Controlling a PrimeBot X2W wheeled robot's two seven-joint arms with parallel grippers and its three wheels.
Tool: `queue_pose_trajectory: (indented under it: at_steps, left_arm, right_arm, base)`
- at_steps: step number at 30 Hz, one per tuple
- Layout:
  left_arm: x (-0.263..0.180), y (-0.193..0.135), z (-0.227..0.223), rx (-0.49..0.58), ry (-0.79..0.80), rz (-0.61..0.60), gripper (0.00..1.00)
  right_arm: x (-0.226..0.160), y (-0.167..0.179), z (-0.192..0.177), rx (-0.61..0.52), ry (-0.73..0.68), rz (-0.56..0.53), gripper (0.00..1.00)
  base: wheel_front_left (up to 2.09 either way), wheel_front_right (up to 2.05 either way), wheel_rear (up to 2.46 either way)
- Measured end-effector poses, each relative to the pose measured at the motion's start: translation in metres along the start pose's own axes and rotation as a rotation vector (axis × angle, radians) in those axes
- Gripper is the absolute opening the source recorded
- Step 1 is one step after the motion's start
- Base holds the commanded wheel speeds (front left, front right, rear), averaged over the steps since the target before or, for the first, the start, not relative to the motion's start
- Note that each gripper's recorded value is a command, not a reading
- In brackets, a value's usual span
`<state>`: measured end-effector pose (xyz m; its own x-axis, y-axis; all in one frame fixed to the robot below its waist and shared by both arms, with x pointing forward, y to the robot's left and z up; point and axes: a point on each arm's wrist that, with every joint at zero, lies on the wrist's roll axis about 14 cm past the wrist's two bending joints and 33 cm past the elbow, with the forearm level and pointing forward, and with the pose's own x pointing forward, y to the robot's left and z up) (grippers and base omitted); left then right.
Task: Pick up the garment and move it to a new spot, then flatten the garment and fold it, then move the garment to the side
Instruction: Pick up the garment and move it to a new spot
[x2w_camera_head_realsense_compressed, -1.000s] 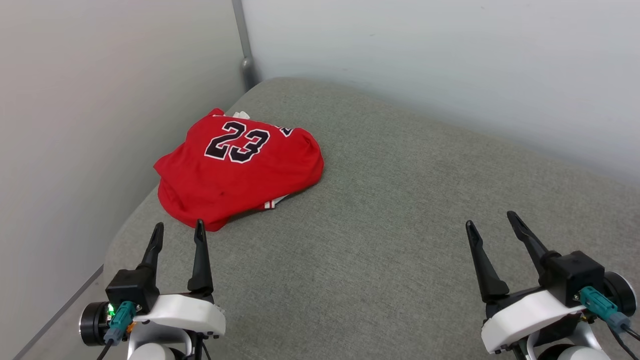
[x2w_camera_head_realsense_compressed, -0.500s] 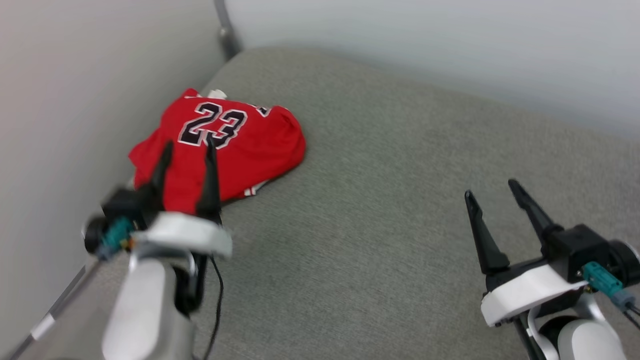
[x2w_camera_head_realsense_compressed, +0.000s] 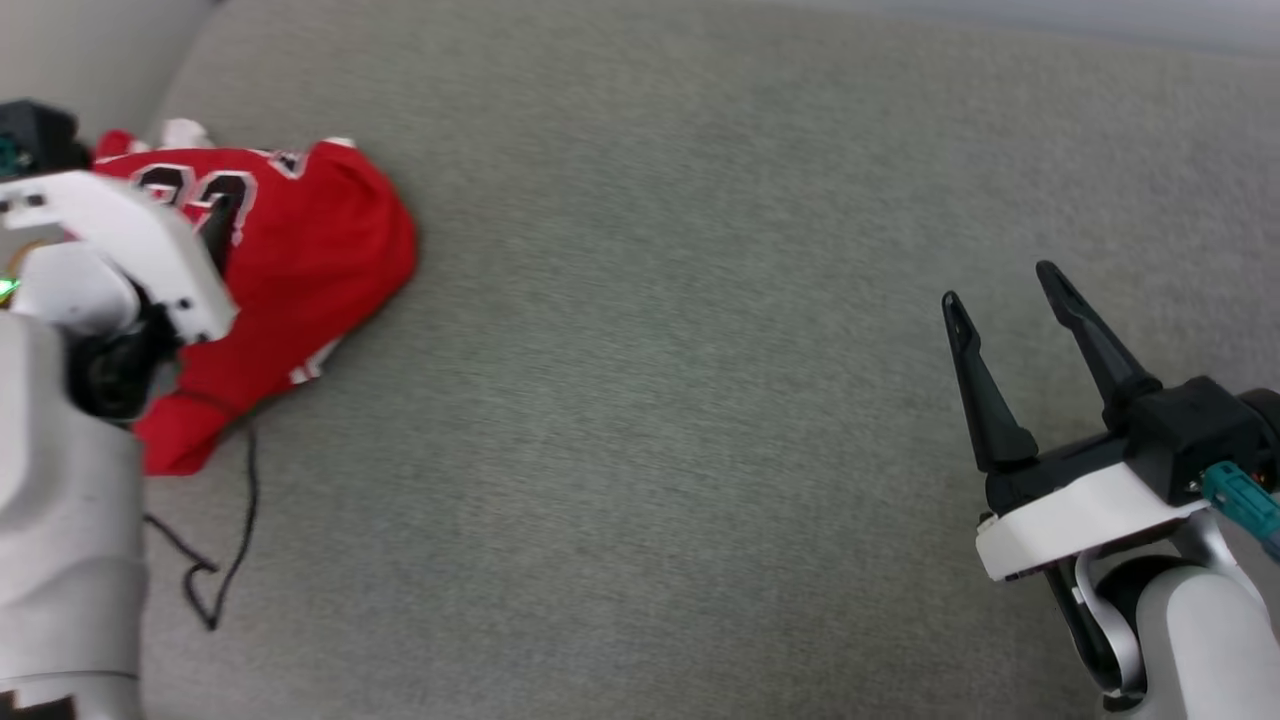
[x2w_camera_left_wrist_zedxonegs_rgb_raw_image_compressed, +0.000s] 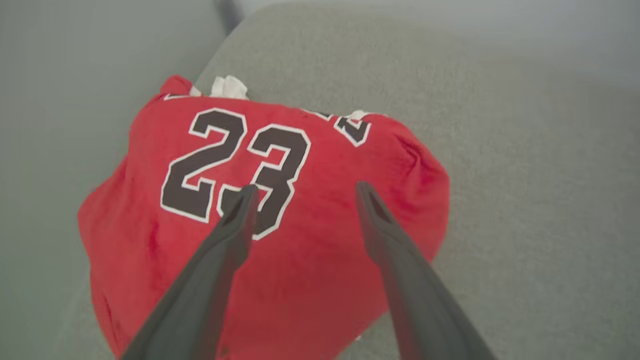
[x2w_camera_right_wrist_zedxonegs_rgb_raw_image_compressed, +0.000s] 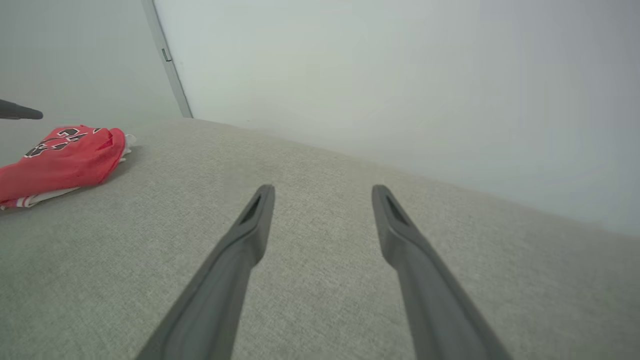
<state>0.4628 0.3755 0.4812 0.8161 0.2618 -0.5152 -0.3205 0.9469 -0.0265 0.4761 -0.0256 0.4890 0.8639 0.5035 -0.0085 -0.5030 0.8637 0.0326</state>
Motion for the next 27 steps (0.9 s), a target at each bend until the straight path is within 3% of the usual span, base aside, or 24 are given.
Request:
queue_pose_trajectory:
  at_steps: [4,11,12,13,14,15,22,27]
  left_arm:
    - [0.021,0.013,-0.053,-0.039,0.278,0.033,1.00]
    - [0.037,0.015,-0.115,-0.130,0.544,0.077,1.00]
    - [0.038,0.014,-0.118,-0.147,0.559,0.080,0.92]
    - [0.040,0.013,-0.119,-0.157,0.564,0.084,0.43]
    - [0.041,0.013,-0.120,-0.158,0.567,0.086,0.15]
    - [0.042,0.012,-0.119,-0.161,0.559,0.087,0.00]
    - [0.037,0.013,-0.105,-0.118,0.443,0.096,0.00]
    - [0.030,0.022,-0.049,-0.063,0.212,0.115,0.00]
  right_arm:
    - [-0.003,-0.020,-0.019,0.020,0.033,-0.048,1.00]
    - [-0.012,-0.043,-0.049,0.035,0.094,-0.104,1.00]
    - [-0.013,-0.045,-0.052,0.035,0.102,-0.109,1.00]
    - [-0.014,-0.047,-0.054,0.035,0.107,-0.112,1.00]
    - [-0.014,-0.048,-0.055,0.034,0.110,-0.115,1.00]
    - [-0.013,-0.048,-0.055,0.039,0.105,-0.113,1.00]
    - [-0.008,-0.043,-0.035,0.042,0.042,-0.095,1.00]
    - [-0.012,-0.037,-0.018,0.036,0.009,-0.092,1.00]
  base:
    - [0.00,0.00,0.00]
    - [0.00,0.00,0.00]
    - [0.00,0.00,0.00]
    - [0.00,0.00,0.00]
    - [0.00,0.00,0.00]
    - [0.00,0.00,0.00]
    - [0.00,0.00,0.00]
    - [0.00,0.00,0.00]
